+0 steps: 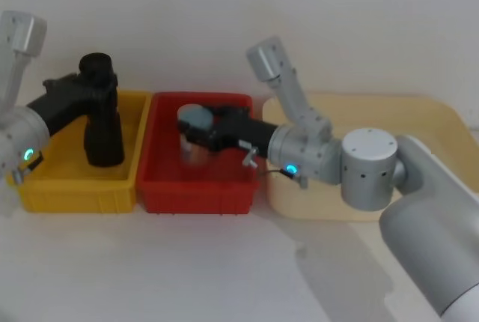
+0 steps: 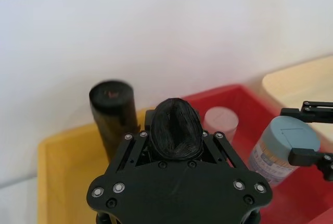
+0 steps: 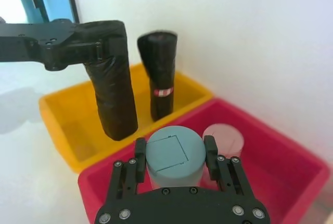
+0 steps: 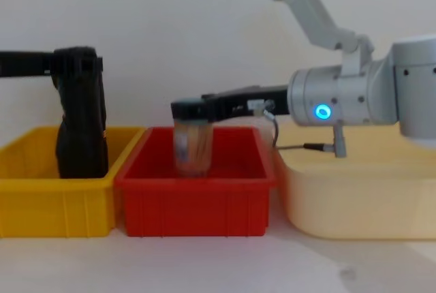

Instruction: Pick up the garbage bag with the one hand and transfer it to the other hand.

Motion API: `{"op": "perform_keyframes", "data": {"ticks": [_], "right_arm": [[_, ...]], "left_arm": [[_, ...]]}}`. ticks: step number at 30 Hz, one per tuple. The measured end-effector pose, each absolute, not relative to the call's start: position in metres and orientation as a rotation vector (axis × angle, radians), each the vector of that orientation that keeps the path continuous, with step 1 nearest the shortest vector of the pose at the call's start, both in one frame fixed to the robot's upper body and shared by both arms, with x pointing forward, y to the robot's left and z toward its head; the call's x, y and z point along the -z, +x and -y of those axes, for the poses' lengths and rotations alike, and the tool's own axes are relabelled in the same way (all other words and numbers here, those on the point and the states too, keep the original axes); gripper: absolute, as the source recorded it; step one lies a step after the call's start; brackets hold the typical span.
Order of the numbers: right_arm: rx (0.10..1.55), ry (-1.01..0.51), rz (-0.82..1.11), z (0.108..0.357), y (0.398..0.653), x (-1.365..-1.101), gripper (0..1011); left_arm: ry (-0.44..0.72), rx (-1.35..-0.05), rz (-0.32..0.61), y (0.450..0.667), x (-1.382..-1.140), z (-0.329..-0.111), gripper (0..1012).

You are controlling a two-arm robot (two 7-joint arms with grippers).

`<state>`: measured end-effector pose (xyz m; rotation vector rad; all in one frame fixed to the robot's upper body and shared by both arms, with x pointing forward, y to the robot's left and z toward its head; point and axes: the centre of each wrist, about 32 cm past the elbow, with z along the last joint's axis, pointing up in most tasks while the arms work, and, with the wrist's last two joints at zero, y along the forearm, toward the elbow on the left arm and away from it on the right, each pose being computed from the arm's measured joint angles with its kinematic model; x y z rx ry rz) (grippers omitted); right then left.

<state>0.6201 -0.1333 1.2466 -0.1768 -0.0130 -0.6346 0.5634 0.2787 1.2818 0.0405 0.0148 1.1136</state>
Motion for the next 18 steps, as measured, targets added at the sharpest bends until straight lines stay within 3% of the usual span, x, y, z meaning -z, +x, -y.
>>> {"op": "perform_keyframes", "data": {"ticks": [18], "right_arm": [[0.754, -0.064, 0.097, 0.189, 0.598, -1.288, 645]], "left_arm": [[-0.055, -0.994, 0.066, 0.574, -1.350, -0.251, 341]]}}
